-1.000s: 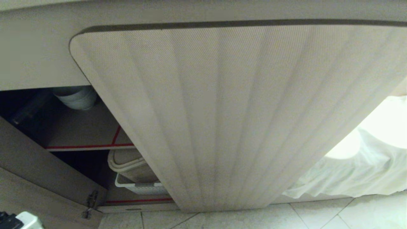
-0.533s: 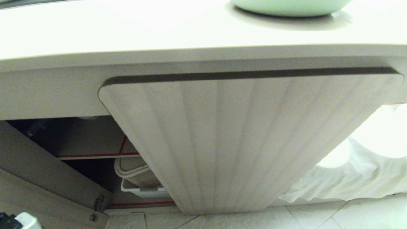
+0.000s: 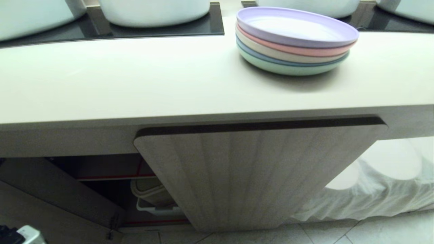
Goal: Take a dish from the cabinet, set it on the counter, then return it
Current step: Place it on the table
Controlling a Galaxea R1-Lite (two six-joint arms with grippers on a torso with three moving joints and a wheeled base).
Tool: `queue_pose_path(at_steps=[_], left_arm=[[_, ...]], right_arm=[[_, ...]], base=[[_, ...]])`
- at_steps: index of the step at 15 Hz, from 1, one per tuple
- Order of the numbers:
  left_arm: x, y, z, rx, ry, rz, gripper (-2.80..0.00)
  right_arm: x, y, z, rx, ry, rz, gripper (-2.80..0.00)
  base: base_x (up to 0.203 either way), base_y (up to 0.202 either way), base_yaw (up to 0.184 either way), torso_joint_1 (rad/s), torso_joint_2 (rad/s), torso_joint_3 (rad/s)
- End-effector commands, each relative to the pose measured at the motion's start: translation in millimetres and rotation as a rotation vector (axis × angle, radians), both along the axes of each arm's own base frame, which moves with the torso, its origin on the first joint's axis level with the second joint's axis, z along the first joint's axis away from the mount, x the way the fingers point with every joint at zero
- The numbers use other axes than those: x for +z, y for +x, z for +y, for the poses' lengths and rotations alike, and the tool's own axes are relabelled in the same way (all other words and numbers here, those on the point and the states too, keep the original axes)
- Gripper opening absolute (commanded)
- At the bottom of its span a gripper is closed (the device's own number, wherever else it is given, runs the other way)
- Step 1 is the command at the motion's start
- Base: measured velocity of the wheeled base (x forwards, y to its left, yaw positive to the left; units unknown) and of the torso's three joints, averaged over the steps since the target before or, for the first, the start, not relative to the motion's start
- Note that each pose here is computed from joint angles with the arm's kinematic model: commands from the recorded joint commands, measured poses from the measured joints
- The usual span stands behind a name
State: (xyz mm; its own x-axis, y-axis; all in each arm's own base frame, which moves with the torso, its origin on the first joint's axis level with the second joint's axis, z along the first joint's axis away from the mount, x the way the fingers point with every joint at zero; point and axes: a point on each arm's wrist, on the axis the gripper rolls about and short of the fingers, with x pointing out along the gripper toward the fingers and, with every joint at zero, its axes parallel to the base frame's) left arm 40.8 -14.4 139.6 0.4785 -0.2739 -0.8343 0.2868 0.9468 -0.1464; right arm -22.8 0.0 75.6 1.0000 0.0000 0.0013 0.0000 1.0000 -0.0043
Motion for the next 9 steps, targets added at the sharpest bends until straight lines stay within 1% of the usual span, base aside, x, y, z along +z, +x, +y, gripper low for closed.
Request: queue_pose_path(at_steps=[1,9], left_arm=[[-0.5,0.3,-0.1,0.001,0.000,0.009,-2.80],[-0.7,0.4,-0.2,-0.001,-0.003,0.010,-2.80]], right_arm=[[0.0,0.0,0.0,0.000,0.000,0.000,-2.80],[0.0,0.0,0.0,0.000,0.000,0.000,-2.80]], base=[[0.000,0.000,0.000,0.209,-0.48,-0.277],[0.000,0.000,0.000,0.222,-0.50,-0.284]])
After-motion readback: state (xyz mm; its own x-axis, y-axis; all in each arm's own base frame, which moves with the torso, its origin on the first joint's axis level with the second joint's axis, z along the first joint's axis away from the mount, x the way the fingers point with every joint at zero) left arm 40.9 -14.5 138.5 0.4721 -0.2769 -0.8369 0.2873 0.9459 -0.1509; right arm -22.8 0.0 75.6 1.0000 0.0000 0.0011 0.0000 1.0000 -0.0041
